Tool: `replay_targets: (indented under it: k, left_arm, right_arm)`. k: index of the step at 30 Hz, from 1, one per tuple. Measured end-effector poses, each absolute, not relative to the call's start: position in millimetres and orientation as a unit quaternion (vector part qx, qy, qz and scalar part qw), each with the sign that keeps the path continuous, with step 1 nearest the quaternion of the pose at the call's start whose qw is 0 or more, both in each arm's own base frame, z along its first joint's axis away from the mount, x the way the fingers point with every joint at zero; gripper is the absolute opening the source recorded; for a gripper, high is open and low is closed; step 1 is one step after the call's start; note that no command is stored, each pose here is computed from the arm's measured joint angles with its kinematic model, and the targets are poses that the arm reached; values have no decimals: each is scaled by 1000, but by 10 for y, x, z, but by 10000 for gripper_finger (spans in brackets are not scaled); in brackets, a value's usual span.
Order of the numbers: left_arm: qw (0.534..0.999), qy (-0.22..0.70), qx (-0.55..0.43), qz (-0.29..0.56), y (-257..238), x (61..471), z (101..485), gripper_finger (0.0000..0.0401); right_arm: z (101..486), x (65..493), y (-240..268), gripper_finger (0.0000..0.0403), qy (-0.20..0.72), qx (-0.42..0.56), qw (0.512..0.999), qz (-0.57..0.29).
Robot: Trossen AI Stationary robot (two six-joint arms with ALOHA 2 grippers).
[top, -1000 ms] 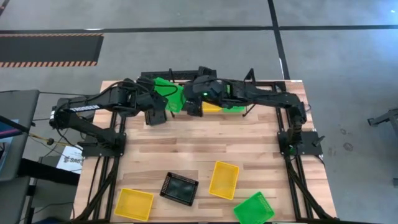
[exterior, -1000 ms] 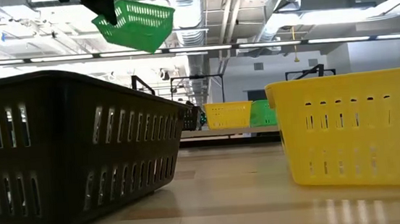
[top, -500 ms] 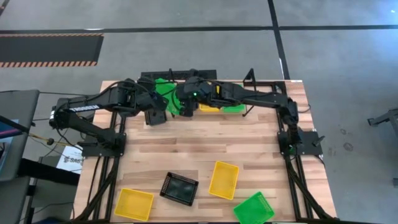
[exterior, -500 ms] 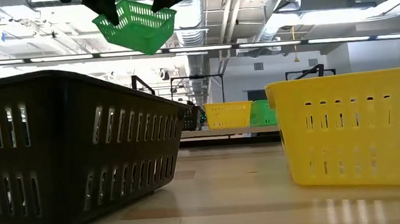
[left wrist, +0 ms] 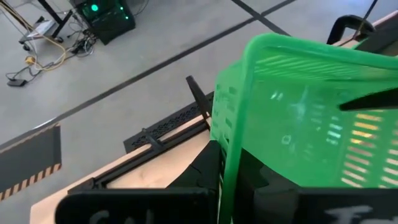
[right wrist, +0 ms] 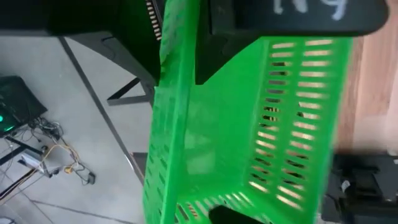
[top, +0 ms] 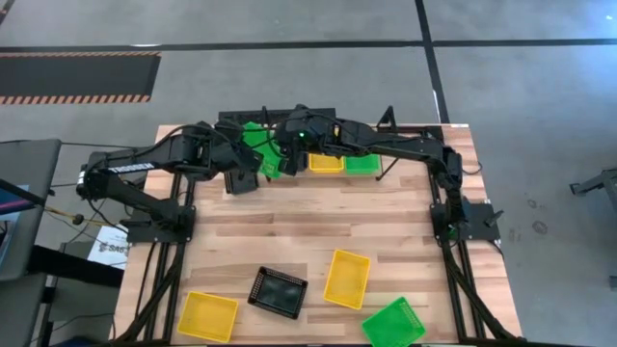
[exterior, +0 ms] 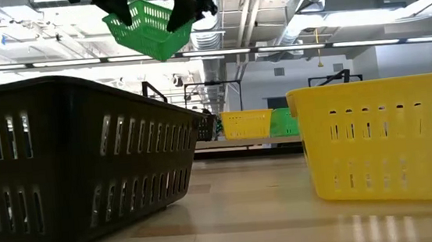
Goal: Stack baskets on shelf by color
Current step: Stack the left green bin on top of the green bin on the shelf
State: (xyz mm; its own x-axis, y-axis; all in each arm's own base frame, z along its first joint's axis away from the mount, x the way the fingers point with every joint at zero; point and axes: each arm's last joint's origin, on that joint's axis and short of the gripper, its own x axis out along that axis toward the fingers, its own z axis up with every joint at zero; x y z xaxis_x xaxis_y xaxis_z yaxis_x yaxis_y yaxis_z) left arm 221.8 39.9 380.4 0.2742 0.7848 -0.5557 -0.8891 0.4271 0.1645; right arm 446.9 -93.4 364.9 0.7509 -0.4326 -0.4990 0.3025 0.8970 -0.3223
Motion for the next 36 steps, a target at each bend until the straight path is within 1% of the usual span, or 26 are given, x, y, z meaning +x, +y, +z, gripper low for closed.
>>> replay_targets:
  k: [3,4,6,7,10,16,21,23,24,27,30,32,34,36]
  left_arm:
    - [796,290,-90,524,388,2226,3806,0]
    - [797,288,-90,522,385,2231,3809,0]
    - [801,285,-88,519,380,2243,3817,0]
    - [803,283,-84,517,377,2252,3823,0]
    - [818,267,-54,506,353,2309,3870,0]
    - [851,212,51,477,242,2456,4131,1]
    - [860,194,78,465,159,2423,4352,10]
    - [866,191,75,456,158,2408,4408,27]
    - [870,193,75,448,167,2395,4429,39]
    - [874,201,80,436,197,2403,4431,87]
    - [859,205,89,460,210,2419,4406,142]
    - [852,197,86,477,214,2397,4418,173]
    - [848,185,75,490,208,2343,4443,194]
    - [852,167,61,493,187,2238,4504,203]
  right_arm:
    - [3578,4486,-946,101,298,-112,927,-198]
    - [3572,4486,-945,84,300,-114,926,-197]
    - [3578,4482,-946,33,302,-127,924,-199]
    - [3579,4481,-952,18,304,-133,923,-198]
    - [3596,4457,-991,7,305,-133,921,-202]
    - [3639,4431,-1048,3,298,-129,922,-211]
    - [3638,4439,-1091,2,289,-115,927,-208]
    - [3614,4432,-1095,2,299,-122,925,-200]
    - [3559,4418,-1090,2,320,-126,918,-197]
    - [3573,4433,-1082,1,312,-131,920,-196]
    - [3643,4400,-1074,1,306,-132,921,-201]
    - [3605,4365,-1096,1,328,-133,913,-202]
    - [3588,4322,-1160,1,348,-145,900,-220]
    - [3648,4149,-1254,1,386,-153,875,-248]
